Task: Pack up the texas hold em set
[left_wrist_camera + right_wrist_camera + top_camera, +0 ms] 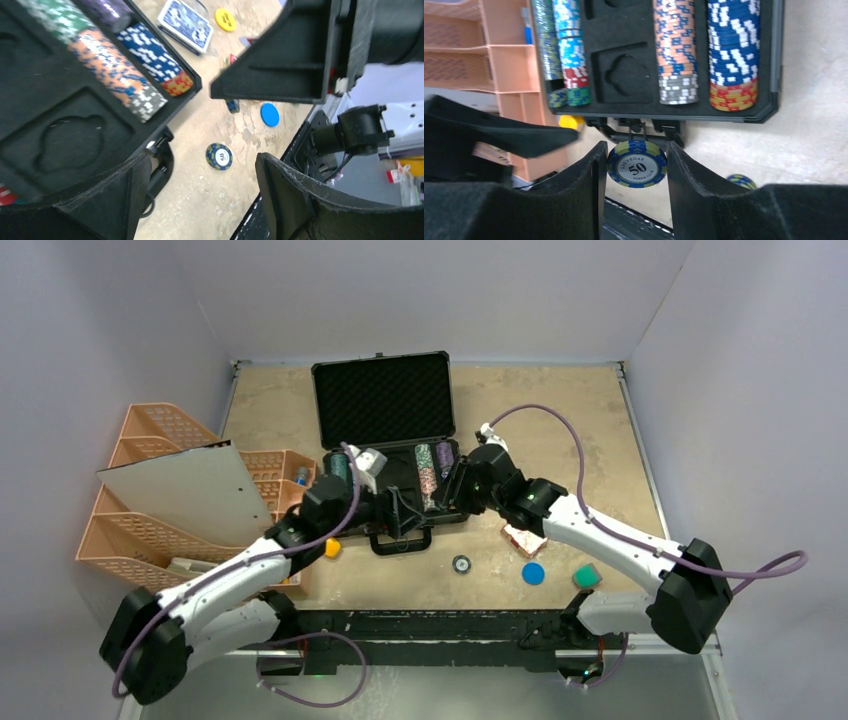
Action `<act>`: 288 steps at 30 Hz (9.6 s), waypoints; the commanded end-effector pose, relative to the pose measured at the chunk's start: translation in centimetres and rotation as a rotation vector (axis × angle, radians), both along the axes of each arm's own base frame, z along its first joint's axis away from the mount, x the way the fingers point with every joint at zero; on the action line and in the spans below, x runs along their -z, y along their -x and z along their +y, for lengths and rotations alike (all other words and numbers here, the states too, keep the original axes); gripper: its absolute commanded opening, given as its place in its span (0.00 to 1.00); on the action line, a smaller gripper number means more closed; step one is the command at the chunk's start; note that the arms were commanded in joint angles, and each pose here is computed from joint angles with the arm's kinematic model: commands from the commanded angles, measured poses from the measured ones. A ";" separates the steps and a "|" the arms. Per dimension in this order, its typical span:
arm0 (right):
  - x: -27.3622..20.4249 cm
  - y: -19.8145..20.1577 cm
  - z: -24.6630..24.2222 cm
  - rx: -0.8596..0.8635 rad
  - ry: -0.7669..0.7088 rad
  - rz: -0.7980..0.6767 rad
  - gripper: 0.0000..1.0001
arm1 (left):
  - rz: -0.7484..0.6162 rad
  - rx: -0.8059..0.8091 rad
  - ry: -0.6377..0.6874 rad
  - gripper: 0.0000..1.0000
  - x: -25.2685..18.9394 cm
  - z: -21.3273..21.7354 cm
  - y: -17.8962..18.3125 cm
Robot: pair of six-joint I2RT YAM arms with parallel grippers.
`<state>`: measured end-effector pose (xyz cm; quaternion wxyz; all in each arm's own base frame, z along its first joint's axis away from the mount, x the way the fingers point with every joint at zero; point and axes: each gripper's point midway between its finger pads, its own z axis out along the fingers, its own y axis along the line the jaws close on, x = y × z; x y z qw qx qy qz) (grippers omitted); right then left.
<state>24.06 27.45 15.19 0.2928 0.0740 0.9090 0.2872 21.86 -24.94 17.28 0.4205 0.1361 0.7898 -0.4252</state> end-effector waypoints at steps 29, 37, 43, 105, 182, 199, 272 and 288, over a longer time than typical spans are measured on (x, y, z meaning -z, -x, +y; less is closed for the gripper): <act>-6.6 -2.0 2.7 0.057 -0.392 -0.018 0.73 | -0.181 -0.215 0.281 0.00 -7.4 -4.9 -5.5; -11.6 -0.7 0.2 0.001 -0.515 -0.254 0.80 | -0.073 -0.050 0.342 0.00 -12.9 -5.3 -3.4; -15.5 1.9 -1.5 -0.006 -0.739 -0.365 0.71 | 0.145 0.150 0.569 0.00 -16.5 -4.8 -0.8; -4.8 -1.6 21.6 -1.000 -0.287 -0.777 0.00 | -0.396 -0.947 -0.137 0.79 -19.7 20.7 -1.7; 5.6 6.4 -5.9 -0.173 0.383 0.006 0.74 | -0.369 -0.742 -0.127 0.80 -17.5 16.5 -2.1; 12.4 8.3 -4.5 -0.259 0.595 0.177 0.67 | -0.361 -0.773 -0.167 0.80 -17.0 17.3 -2.2; -5.4 -0.5 3.2 0.007 -0.382 -0.008 0.08 | -0.225 -0.067 0.349 0.68 -6.0 -4.1 -2.7; -6.0 -0.5 3.1 0.003 -0.400 -0.034 0.46 | -0.213 -0.120 0.320 0.00 -7.2 -4.4 -3.8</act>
